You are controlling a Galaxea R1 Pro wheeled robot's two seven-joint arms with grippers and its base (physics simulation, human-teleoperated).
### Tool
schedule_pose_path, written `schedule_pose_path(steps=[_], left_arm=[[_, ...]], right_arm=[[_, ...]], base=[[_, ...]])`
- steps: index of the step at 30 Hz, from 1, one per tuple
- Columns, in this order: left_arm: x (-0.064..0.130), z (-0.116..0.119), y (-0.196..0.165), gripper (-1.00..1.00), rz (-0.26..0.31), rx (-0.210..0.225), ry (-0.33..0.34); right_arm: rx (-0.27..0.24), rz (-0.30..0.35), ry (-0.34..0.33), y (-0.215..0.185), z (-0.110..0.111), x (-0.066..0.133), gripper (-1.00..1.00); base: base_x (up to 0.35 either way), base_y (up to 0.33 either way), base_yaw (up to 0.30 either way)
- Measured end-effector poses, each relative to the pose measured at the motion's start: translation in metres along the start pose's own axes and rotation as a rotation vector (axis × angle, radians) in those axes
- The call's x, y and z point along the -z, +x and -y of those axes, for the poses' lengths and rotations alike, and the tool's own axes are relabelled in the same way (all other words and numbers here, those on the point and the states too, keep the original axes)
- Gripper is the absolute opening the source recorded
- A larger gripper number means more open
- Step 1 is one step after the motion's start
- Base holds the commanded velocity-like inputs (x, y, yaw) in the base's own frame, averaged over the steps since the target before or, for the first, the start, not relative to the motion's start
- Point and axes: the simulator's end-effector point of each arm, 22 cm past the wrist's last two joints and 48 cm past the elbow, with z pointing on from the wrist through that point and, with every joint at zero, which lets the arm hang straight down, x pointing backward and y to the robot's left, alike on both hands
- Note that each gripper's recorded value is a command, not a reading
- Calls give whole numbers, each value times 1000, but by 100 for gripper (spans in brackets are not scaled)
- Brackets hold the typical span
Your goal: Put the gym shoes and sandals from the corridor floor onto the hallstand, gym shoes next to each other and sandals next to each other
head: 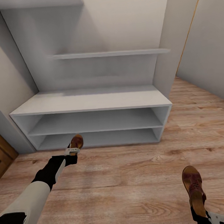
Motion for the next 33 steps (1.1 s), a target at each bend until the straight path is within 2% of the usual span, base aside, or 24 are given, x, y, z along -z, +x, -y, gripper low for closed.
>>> schedule_pose_path(steps=[5, 13, 20, 27, 33], left_arm=[[-2, -1, 2, -100, -1, -1, -2], [7, 2, -23, -100, 60, -8, 1], [12, 7, -38, -100, 92, -10, 7], [12, 6, -40, -100, 95, -11, 5], [13, 2, -38, -100, 94, -10, -2]], right_arm=[[3, -6, 0, 3, 0, 0, -100], [3, -6, 1, 3, 1, 0, -100], [3, -5, 1, 3, 1, 0, -100], [3, -6, 1, 3, 1, 0, -100], [3, -5, 1, 3, 1, 0, -100]], base=[[0, 0, 0], [16, 0, 0], [237, 0, 0], [119, 0, 0], [277, 0, 0]])
